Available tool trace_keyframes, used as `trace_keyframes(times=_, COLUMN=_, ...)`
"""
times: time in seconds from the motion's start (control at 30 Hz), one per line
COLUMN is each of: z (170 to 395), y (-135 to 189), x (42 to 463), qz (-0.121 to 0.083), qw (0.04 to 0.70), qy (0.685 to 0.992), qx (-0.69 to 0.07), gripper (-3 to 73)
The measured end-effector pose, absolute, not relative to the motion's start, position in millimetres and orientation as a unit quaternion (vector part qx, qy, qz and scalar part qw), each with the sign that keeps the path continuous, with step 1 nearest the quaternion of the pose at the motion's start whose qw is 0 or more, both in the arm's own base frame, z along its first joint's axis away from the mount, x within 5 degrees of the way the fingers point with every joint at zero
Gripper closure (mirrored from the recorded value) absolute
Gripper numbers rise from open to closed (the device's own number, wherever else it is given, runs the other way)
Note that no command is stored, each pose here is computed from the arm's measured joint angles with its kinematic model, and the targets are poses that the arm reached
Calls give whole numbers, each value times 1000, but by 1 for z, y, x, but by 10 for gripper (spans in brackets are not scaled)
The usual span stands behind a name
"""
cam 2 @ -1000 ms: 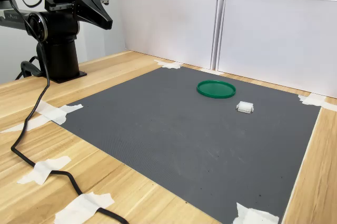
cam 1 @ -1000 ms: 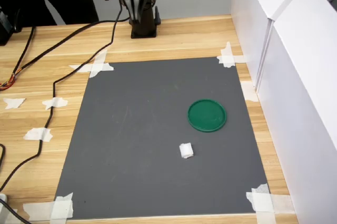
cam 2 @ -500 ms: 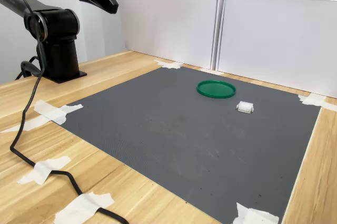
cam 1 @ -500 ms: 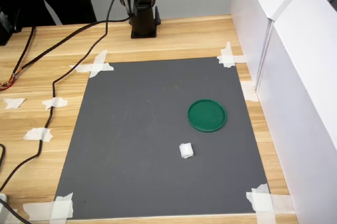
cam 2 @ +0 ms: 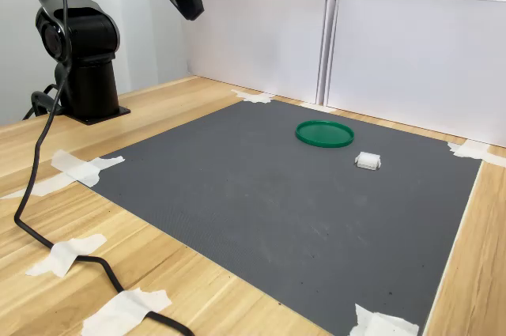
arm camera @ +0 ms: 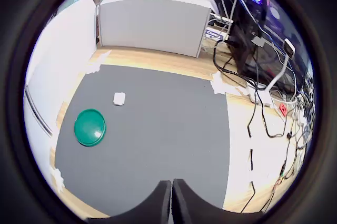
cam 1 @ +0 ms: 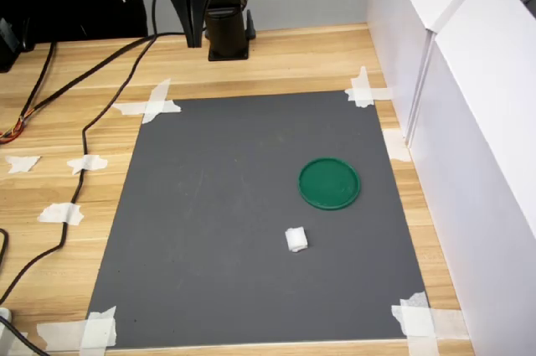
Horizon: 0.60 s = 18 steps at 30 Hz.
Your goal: Grasp a white terminal and put it on the green lid.
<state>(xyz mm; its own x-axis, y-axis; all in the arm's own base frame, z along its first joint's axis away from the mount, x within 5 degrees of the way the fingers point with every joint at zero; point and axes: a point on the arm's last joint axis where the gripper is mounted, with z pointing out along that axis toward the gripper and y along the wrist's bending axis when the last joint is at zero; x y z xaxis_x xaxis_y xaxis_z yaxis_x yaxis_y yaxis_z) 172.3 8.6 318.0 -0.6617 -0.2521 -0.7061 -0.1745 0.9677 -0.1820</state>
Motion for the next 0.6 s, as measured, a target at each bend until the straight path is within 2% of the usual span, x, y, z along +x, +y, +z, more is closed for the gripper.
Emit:
trace_keyframes(times=0.13, z=320, y=10, x=194, qz=-67, qw=378, qy=909, qx=-161, gripper=711)
trace_keyframes(times=0.23, z=323, y=11, x=206, qz=-69, qw=369, qy=911, qx=-171, gripper=711)
trace_keyframes(times=0.4, z=327, y=14, x=226, qz=-62, qw=338, qy=920, qx=-186, gripper=711)
trace_keyframes(times=0.5, z=324, y=17, x=240, qz=-61, qw=309, qy=923, qx=-222, gripper=709)
trace_keyframes(times=0.6, z=320, y=21, x=252, qz=-49, qw=269, qy=923, qx=-270, gripper=684)
